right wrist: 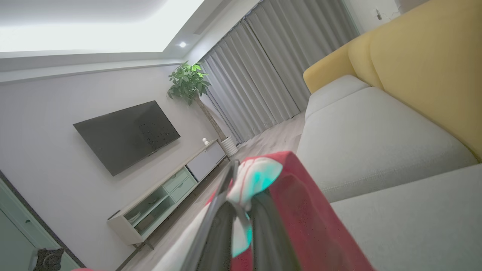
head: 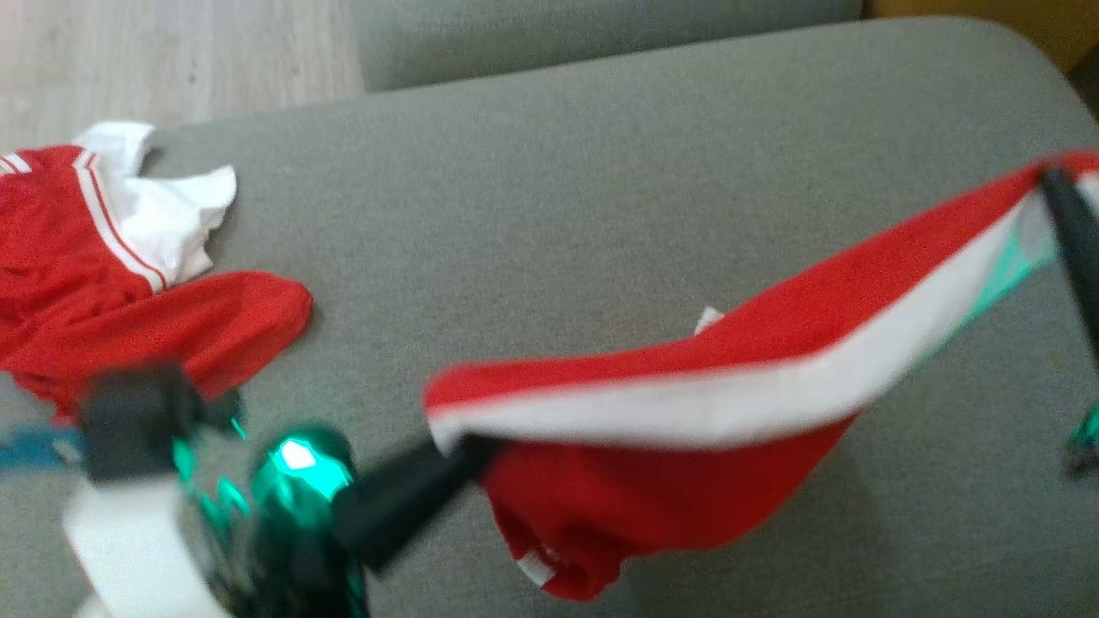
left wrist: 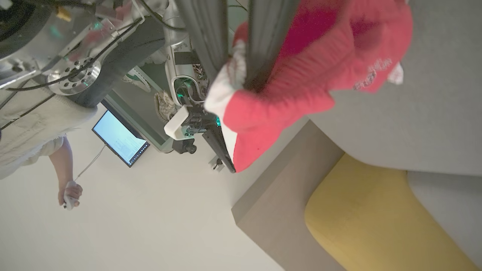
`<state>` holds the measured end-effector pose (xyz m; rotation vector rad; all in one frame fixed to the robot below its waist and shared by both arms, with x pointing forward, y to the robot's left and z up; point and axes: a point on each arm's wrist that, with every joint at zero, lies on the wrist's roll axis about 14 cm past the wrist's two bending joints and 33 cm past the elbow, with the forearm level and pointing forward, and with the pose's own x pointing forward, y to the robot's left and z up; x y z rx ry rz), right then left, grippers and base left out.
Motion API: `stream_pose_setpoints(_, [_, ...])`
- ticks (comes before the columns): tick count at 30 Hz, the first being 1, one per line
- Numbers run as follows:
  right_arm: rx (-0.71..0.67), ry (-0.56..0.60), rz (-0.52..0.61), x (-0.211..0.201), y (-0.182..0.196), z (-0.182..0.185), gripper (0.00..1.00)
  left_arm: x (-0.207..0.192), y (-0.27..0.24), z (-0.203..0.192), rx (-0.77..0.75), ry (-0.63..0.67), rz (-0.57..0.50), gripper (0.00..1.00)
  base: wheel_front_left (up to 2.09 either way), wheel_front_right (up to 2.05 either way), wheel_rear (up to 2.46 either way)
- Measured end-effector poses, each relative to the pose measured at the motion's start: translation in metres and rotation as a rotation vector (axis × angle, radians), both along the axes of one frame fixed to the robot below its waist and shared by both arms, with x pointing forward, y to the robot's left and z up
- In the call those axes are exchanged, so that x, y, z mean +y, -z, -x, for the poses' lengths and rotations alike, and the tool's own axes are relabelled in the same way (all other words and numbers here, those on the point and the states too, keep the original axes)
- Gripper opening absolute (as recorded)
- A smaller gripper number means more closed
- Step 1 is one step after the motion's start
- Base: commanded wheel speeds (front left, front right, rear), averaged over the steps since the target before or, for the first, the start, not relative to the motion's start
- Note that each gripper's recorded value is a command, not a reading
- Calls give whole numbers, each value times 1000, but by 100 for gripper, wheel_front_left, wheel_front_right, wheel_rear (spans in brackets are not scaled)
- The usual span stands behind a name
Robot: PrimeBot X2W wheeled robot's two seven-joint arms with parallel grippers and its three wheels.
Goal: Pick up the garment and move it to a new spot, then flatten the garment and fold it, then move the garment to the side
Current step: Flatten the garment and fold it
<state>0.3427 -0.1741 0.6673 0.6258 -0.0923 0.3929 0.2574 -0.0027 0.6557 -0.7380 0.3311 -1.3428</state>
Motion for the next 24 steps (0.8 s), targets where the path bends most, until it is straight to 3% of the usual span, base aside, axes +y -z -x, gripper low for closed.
stream_pose_setpoints(4, [0, -9, 17, -5, -7, -53, 0, 10, -10, -65, -33, -76, -63, 0, 0, 0, 0])
stream_pose_setpoints(11, [67, 56, 21, -9, 4, -203, 0, 31, -11, -258, -171, -475, -229, 0, 0, 0, 0])
stream_pose_setpoints(14, [22, 106, 13, -7, -14, -265, 0, 28, -25, -328, -289, -645, -210, 0, 0, 0, 0])
stream_pose_setpoints(19, [28, 156, -66, 0, 3, -334, 0, 29, -8, -399, -404, -808, -199, 0, 0, 0, 0])
stream_pose_setpoints(24, [114, 145, -65, 17, 58, -354, 0, 38, 52, -428, -345, -841, -232, 0, 0, 0, 0])
